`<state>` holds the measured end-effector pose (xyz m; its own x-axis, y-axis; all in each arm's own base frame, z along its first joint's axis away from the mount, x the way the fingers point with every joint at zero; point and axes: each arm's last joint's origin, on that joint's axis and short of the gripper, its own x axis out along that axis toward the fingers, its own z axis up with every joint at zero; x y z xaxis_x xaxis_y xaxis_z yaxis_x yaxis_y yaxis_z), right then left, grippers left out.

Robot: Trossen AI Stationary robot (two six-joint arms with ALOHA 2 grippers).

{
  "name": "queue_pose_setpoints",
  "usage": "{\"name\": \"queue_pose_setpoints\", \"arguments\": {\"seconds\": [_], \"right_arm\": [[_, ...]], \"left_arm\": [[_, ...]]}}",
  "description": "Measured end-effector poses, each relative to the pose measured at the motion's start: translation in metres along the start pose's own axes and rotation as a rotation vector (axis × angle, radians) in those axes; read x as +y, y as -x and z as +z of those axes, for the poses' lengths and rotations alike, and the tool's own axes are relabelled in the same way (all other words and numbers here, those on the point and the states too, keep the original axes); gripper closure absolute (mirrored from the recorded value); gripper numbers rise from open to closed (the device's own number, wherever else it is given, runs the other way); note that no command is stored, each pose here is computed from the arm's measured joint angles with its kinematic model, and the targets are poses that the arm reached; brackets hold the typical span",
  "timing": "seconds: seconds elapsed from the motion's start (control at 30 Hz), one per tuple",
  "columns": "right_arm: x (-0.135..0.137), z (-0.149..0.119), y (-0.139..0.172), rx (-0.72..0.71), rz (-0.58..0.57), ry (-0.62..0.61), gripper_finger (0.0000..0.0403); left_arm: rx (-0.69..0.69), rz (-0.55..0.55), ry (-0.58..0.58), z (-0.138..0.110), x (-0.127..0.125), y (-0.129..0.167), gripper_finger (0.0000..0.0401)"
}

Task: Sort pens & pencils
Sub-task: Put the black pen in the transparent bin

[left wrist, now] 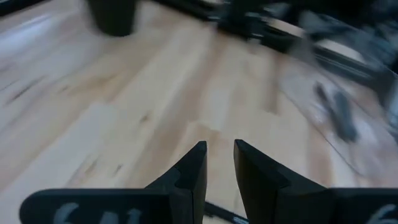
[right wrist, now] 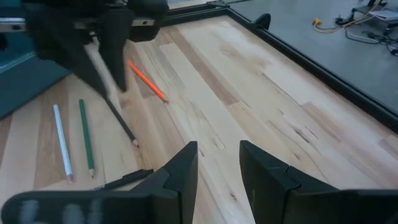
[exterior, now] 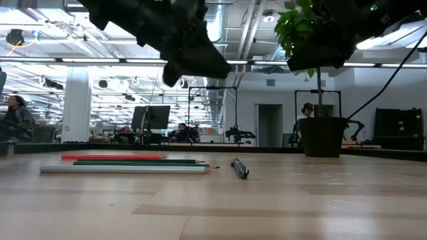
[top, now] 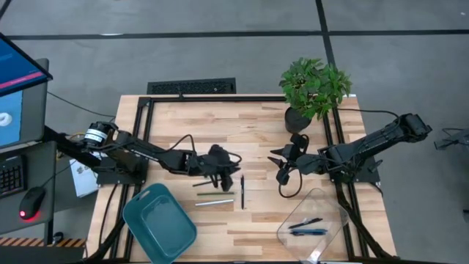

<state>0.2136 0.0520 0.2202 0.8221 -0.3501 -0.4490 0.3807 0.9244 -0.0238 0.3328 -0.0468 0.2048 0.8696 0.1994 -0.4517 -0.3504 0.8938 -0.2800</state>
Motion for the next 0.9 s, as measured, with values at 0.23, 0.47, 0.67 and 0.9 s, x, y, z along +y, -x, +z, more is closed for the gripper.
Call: {"name": "queue_pose_setpoints", "arguments": {"seconds": [0.23,0.47,0.67,0.9], "right_arm": [[0.0,0.0,0.0,0.001,0.0,0.0,0.0264],[0.0,-0.001,0.0,0.003,-0.001,0.002,0.0264],[-0.001,-0.005,0.0,0.043,-0.011,0.014,0.0264],[-0.003,-0.01,0.0,0.08,-0.027,-0.008,0.0264]], "left_arm": [[-0.053,0.201,0.172,-0.015,0.009,-0.014,0.0336],[0.061,0.178,0.193,-0.036,0.01,-0.064,0.0359],[0.106,0.193,0.126,-0.02,0.001,-0.08,0.0362],[0.157,0.181,0.008,-0.007,-0.014,-0.078,0.0336]]}}
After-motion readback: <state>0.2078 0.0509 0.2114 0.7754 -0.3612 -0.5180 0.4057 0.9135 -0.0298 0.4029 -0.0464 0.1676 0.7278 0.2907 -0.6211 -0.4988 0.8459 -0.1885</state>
